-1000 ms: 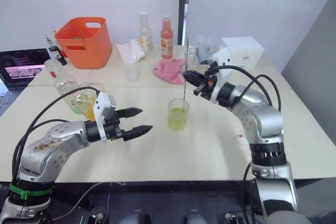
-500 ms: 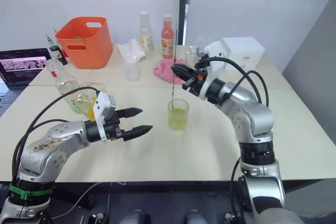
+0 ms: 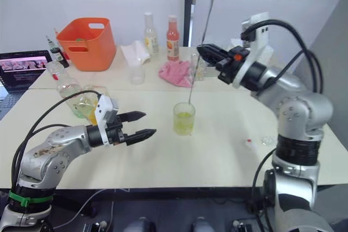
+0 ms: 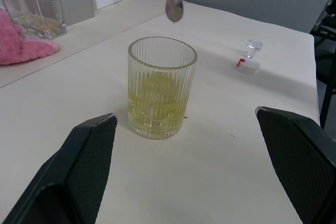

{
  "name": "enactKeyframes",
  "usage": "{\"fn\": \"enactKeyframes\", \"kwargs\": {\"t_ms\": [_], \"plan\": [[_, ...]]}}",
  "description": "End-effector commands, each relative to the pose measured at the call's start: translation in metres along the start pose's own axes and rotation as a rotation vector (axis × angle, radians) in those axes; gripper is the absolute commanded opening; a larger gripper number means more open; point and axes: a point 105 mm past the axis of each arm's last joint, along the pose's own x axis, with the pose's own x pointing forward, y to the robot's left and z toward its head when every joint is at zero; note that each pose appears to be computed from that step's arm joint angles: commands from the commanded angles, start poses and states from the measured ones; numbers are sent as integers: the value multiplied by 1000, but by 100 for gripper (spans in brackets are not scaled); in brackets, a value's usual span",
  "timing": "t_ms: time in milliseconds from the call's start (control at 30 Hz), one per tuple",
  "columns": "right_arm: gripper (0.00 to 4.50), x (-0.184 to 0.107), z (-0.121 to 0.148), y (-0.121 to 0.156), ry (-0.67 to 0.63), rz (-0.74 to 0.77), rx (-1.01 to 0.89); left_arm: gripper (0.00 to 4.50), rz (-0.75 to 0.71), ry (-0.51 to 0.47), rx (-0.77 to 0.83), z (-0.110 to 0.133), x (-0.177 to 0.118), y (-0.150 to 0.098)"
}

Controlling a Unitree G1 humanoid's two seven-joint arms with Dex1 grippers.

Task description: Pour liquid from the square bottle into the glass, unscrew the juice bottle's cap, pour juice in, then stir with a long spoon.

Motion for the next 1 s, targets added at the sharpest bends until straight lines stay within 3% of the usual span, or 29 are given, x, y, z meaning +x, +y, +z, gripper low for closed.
{"fn": "enactKeyframes", "kwargs": {"t_ms": [33,333,633,1000], "plan": [[0,-14,15,-2,73,-22,27,447,-3,-35,53,10,-9,-1],[0,-37,-29,-21,447,-160,220,447,-121,-84,131,0,-37,-13],[0,-60,-110,-47,765,-360,343,447,-282,43,85,-21,-44,-37],[0,-58,-174,-66,889,-468,359,447,-284,30,103,-17,-39,-36]]}}
